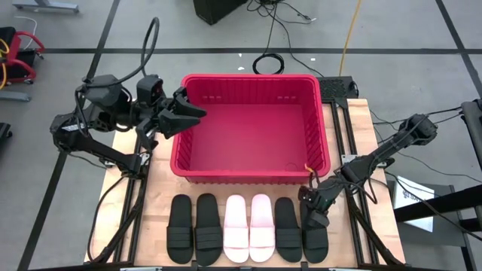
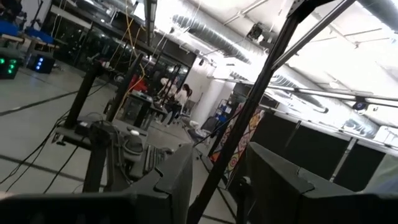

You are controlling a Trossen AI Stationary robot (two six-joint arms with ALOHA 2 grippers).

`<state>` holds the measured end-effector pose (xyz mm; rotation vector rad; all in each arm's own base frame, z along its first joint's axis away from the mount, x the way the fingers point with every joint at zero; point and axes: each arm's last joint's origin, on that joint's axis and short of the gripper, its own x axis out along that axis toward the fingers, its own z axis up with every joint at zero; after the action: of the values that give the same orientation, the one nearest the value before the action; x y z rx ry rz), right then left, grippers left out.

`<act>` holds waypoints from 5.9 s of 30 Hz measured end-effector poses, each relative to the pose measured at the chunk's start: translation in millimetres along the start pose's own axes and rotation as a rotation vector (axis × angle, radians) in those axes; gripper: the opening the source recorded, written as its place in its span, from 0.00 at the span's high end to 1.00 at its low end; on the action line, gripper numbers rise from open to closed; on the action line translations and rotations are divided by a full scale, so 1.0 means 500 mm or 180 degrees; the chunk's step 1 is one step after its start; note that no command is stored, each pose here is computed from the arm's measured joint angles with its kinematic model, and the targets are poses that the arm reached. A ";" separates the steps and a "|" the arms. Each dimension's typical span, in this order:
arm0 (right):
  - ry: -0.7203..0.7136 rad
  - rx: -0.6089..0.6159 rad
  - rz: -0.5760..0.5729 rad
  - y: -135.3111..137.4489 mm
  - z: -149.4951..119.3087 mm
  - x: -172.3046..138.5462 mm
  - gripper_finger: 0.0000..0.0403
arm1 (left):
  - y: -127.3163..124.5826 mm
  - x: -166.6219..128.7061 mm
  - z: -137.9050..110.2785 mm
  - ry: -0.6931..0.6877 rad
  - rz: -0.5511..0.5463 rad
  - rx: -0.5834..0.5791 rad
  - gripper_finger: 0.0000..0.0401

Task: Pick and place slides into bin
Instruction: Put the black slipper into the red bin

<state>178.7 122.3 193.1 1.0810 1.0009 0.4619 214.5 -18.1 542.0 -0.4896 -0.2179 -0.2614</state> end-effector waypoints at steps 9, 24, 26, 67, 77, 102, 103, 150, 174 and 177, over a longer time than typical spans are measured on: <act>-0.0260 -0.0040 0.0144 0.012 0.007 0.000 0.68 | 0.001 0.000 -0.002 0.0037 0.0019 -0.0010 0.62; -0.0283 -0.0092 0.0208 0.015 0.011 -0.001 0.68 | 0.003 -0.002 -0.024 0.0551 -0.0227 -0.0160 0.62; -0.0278 -0.0091 0.0195 0.014 0.011 -0.001 0.68 | 0.002 -0.002 -0.024 0.0565 -0.0256 -0.0161 0.62; 0.0770 -0.0629 -0.1018 -0.056 -0.078 0.019 0.68 | 0.014 -0.004 -0.041 0.0718 0.0148 -0.0058 0.62; 0.0829 -0.0749 -0.0981 -0.056 -0.095 0.042 0.68 | 0.015 -0.004 -0.040 0.0665 0.0246 -0.0057 0.62; 0.0697 -0.0450 -0.0597 -0.052 -0.099 0.105 0.89 | 0.016 -0.004 -0.041 0.0686 0.0238 0.0061 0.62; 0.0694 -0.0475 -0.0596 -0.052 -0.098 0.105 0.92 | 0.016 -0.004 -0.041 0.0683 0.0236 0.0061 0.62; 0.0767 -0.0381 0.0099 0.009 -0.088 0.057 0.99 | 0.016 -0.004 -0.041 0.0690 0.0230 0.0119 0.62; -0.0606 -0.0694 0.2108 0.136 0.003 -0.056 0.99 | 0.016 -0.004 -0.041 0.0689 0.0232 0.0125 0.62; -0.1148 -0.0987 0.2420 0.151 0.028 -0.083 0.99 | 0.017 -0.004 -0.041 0.0674 0.0263 0.0130 0.62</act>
<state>180.5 117.4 280.1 1.1828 0.1588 0.9590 217.7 -20.6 520.2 -0.4260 0.0033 -0.2256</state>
